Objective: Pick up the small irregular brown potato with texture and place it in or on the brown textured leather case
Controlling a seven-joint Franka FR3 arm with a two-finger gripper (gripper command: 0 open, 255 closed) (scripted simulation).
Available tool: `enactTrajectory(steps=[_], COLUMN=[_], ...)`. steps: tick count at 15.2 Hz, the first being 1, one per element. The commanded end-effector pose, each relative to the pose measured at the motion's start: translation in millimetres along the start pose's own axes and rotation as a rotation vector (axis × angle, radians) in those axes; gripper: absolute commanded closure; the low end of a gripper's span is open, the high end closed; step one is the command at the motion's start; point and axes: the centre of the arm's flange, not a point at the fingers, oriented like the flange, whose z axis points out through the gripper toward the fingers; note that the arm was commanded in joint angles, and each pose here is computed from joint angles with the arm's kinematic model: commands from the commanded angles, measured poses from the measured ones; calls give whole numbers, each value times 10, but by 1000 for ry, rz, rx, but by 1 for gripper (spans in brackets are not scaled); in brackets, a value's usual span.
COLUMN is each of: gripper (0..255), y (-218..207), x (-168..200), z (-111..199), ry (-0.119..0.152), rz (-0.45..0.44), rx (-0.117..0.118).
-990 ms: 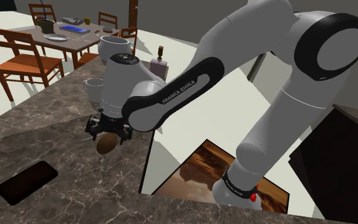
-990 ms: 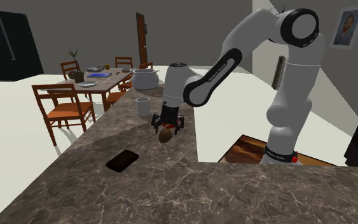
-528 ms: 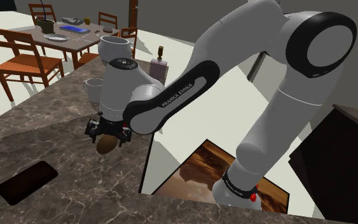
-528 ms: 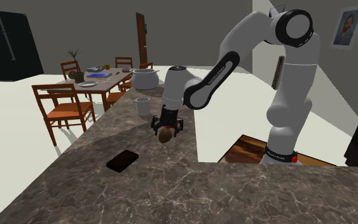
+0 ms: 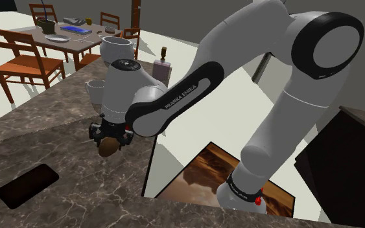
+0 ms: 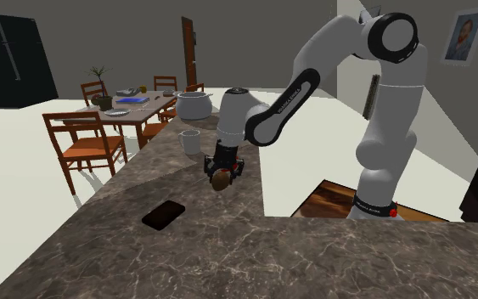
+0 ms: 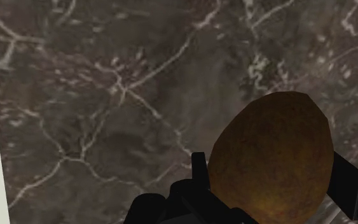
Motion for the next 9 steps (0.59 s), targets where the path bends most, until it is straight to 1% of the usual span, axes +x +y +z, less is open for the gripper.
enactTrajectory(steps=[1, 4, 9], gripper=[255, 255, 255], y=[2, 2, -43], x=[1, 3, 25], z=[1, 3, -257], ry=[0, 0, 0], rz=[0, 0, 0], rx=[0, 0, 0])
